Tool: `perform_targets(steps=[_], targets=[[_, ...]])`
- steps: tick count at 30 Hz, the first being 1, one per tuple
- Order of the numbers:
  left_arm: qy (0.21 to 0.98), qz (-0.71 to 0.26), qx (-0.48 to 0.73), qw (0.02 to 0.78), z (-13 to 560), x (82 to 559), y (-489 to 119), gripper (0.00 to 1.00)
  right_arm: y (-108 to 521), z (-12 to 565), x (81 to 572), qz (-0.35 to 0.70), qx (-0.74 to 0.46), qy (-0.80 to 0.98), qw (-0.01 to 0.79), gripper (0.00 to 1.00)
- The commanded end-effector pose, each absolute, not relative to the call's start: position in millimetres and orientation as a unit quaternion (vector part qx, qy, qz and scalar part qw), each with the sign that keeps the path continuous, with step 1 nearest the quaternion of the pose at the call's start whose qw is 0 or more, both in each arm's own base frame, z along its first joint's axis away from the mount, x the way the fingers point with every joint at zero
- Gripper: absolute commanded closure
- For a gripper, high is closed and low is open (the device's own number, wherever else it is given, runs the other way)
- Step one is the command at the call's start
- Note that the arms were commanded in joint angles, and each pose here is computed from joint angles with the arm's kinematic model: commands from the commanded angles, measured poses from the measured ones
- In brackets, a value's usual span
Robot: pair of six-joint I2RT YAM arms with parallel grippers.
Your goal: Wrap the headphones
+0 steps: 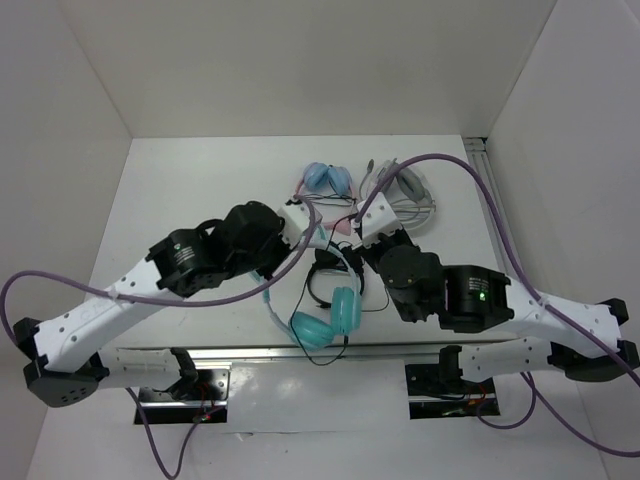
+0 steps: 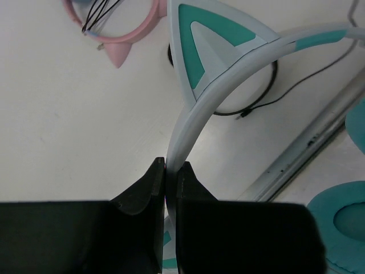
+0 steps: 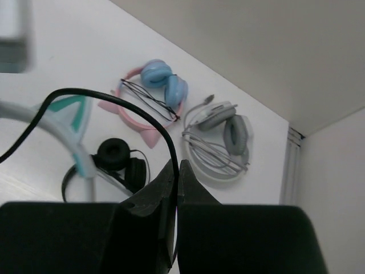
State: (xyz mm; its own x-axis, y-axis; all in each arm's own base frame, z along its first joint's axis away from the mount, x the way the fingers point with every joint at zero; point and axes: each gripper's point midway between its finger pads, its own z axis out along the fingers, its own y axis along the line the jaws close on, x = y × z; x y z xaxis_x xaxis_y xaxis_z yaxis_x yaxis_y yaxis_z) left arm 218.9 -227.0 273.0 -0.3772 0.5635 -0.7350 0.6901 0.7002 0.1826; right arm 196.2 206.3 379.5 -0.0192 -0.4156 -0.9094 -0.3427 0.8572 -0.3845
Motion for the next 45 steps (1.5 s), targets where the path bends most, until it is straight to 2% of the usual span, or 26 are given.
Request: perform_targets(steps=[1,6,10,22,27,31,40,45], targets=[[0.79,-0.143,0.395,0.447,311.5,196.3,-239.0,1.0,173.3,390.6,200.4,-0.08,-0.206,0.711,0.667,1.0],[0.757,-0.223,0.422,0.445,330.9,160.6,-239.3,1.0,157.0,391.9,207.6,-0.077,-0.18,0.714,0.672,1.0],[0.756,-0.224,0.412,0.457,337.3,156.1,-227.8,1.0,151.4,393.8,208.8,-0.078,-0.172,0.715,0.673,1.0],[0.687,-0.313,0.368,0.542,434.0,120.4,-194.2,1.0,168.9,355.0,240.8,-0.119,-0.168,0.738,0.642,1.0],[0.674,-0.326,0.357,0.559,448.8,113.0,-183.5,1.0,168.9,352.0,249.8,-0.12,-0.156,0.745,0.637,1.0],[0.669,-0.342,0.346,0.562,460.7,107.4,-179.7,1.0,181.7,343.5,255.3,-0.089,-0.159,0.751,0.635,1.0],[0.604,-0.453,0.312,0.577,510.6,80.9,-186.9,1.0,198.8,309.7,276.5,-0.036,-0.168,0.769,0.616,1.0],[0.578,-0.488,0.281,0.59,529.5,82.5,-193.7,1.0,218.0,319.4,274.3,0.064,-0.171,0.742,0.645,1.0]])
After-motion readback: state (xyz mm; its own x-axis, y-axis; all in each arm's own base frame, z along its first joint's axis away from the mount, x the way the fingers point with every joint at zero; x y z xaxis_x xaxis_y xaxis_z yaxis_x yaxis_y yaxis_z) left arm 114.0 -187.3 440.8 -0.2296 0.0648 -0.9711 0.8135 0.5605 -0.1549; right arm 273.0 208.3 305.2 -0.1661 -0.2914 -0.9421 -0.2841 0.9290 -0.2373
